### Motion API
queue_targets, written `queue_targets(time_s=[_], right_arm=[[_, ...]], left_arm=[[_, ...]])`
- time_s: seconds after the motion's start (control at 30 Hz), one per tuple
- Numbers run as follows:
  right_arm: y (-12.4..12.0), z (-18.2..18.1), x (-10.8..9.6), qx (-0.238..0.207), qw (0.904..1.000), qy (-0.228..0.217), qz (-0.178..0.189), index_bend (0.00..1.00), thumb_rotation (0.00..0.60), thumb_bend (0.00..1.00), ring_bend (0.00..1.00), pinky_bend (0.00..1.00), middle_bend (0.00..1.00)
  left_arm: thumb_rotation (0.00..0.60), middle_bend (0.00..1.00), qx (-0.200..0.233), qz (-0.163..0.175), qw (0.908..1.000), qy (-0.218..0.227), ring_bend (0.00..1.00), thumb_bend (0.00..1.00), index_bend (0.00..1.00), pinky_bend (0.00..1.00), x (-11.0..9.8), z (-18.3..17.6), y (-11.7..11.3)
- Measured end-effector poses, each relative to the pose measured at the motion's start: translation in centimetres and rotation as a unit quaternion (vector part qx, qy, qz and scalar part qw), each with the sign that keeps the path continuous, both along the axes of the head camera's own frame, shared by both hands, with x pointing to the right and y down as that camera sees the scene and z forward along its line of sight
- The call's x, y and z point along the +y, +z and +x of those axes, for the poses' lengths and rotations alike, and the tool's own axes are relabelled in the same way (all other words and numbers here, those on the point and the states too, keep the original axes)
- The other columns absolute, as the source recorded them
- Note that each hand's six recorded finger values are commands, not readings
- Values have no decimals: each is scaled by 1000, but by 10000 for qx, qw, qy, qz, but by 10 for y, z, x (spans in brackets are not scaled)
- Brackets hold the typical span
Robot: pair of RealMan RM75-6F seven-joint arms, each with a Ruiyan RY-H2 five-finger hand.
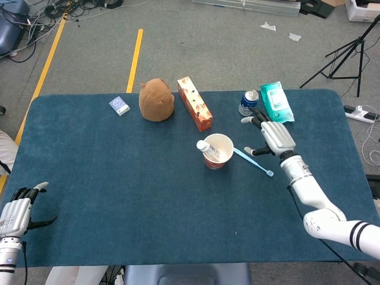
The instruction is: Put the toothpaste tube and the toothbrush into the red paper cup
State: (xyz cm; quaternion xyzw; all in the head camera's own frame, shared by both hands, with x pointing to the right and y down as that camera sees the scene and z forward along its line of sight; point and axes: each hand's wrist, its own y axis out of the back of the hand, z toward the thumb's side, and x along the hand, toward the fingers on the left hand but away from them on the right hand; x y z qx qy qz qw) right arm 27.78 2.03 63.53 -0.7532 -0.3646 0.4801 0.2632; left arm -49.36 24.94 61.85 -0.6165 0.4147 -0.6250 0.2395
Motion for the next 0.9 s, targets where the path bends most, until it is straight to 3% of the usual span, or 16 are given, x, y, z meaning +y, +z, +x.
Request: queue_targets(time_s=[0.13,0.4,0.9], right_arm=[[5,13,14,286,9995,123,68,196,600,110,0,315,14],[37,17,45,558,9979,268,-182,186,600,110,0,308,5],[80,15,58,1094,9924,400,-385,195,600,110,0,308,3]], left_arm=[[600,292,2,-2,10000,24,217,27,168,125,0,2,0],[600,292,-7,-19,10000,-8,217,25,168,125,1,0,0],[600,292,19,-34,10000,-88,217,26,168,126,4,-6,1]])
